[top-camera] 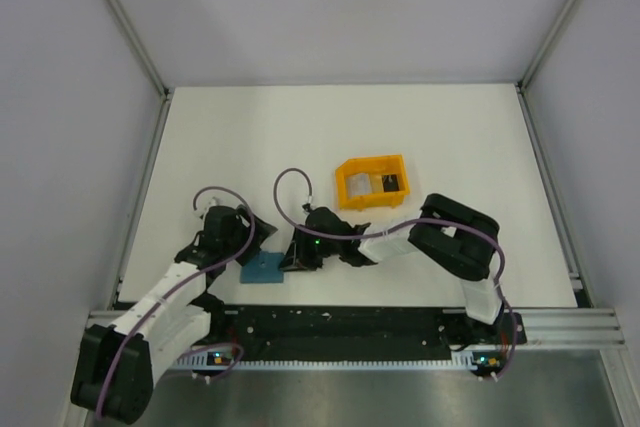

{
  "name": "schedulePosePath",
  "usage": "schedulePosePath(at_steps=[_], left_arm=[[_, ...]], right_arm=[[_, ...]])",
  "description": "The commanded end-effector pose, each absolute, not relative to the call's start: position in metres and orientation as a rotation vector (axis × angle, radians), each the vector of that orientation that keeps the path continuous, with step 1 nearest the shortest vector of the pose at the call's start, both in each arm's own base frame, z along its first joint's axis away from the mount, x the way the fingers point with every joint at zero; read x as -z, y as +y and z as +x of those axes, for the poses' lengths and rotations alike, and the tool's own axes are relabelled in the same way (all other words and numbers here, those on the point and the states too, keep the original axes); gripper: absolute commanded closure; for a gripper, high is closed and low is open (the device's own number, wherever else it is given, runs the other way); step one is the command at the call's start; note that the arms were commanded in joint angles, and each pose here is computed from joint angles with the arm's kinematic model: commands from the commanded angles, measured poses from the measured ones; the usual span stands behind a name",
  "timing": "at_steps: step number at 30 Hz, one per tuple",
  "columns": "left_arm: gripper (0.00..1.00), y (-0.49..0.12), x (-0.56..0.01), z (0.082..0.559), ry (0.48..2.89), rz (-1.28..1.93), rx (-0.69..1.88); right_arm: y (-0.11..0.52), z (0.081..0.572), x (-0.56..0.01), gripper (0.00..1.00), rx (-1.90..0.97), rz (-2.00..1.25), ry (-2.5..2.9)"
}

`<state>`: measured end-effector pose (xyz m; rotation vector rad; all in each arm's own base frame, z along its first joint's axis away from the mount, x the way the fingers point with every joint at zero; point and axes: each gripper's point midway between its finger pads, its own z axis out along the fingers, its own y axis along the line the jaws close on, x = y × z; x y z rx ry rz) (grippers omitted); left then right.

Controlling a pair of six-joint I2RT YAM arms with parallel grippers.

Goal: Put the credit cards into the card holder
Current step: Adjust the card holder at the center of the board.

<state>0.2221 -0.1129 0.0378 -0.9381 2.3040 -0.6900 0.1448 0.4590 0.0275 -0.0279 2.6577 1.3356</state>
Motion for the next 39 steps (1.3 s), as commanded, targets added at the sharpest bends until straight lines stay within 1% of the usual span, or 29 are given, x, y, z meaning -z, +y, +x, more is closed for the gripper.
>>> schedulePosePath(at_steps=[1, 2, 4, 5, 6, 9, 15, 18, 22, 23, 24, 25, 26, 27, 28, 30, 31, 35, 39], left_arm=[[0.23, -0.103, -0.010, 0.200, 2.398, -0.954, 0.590], [0.23, -0.104, -0.010, 0.200, 2.398, -0.952, 0.597], [0.23, -0.105, -0.011, 0.201, 2.394, -0.947, 0.604], [0.23, -0.105, -0.011, 0.201, 2.395, -0.942, 0.606], [0.23, -0.105, -0.012, 0.202, 2.393, -0.937, 0.607], [0.23, -0.107, -0.016, 0.205, 2.391, -0.908, 0.620], [0.21, -0.111, -0.033, 0.217, 2.374, -0.799, 0.628], [0.22, -0.116, -0.034, 0.220, 2.388, -0.758, 0.646], [0.23, -0.121, -0.038, 0.225, 2.385, -0.733, 0.670], [0.23, -0.122, -0.037, 0.225, 2.392, -0.731, 0.673], [0.23, -0.124, -0.038, 0.225, 2.400, -0.720, 0.679], [0.23, -0.125, -0.038, 0.224, 2.409, -0.710, 0.681], [0.24, -0.127, -0.038, 0.223, 2.416, -0.698, 0.680], [0.24, -0.127, -0.037, 0.221, 2.424, -0.689, 0.675], [0.24, -0.127, -0.037, 0.220, 2.433, -0.682, 0.669], [0.24, -0.126, -0.036, 0.216, 2.462, -0.669, 0.650], [0.23, -0.127, -0.036, 0.214, 2.472, -0.662, 0.646], [0.23, -0.128, -0.030, 0.202, 2.521, -0.657, 0.631], [0.23, -0.133, -0.026, 0.195, 2.544, -0.647, 0.645]], right_arm=[[0.466, 0.147, -0.026, 0.78, -1.310, -0.091, 2.632], [0.466, 0.150, -0.027, 0.84, -1.300, -0.097, 2.621], [0.467, 0.155, -0.029, 0.91, -1.288, -0.127, 2.605], [0.468, 0.158, -0.032, 0.99, -1.289, -0.144, 2.591], [0.469, 0.161, -0.036, 1.00, -1.293, -0.163, 2.570], [0.457, 0.178, -0.042, 1.00, -1.209, -0.170, 2.525], [0.406, 0.241, -0.055, 1.00, -0.962, -0.182, 2.431], [0.386, 0.268, -0.055, 1.00, -0.876, -0.236, 2.437], [0.377, 0.285, -0.060, 1.00, -0.923, -0.287, 2.477], [0.375, 0.284, -0.064, 0.97, -0.936, -0.319, 2.465], [0.369, 0.275, -0.067, 0.89, -0.921, -0.331, 2.486], [0.369, 0.265, -0.079, 0.81, -0.970, -0.333, 2.475], [0.369, 0.250, -0.079, 0.77, -1.033, -0.342, 2.486], [0.372, 0.235, -0.090, 0.64, -1.109, -0.353, 2.468], [0.375, 0.218, -0.094, 0.57, -1.157, -0.353, 2.485], [0.379, 0.186, -0.086, 0.48, -1.215, -0.307, 2.564], [0.383, 0.173, -0.082, 0.45, -1.254, -0.279, 2.595], [0.397, 0.143, -0.064, 0.43, -1.317, -0.174, 2.669], [0.415, 0.140, -0.050, 0.42, -1.411, -0.078, 2.696]])
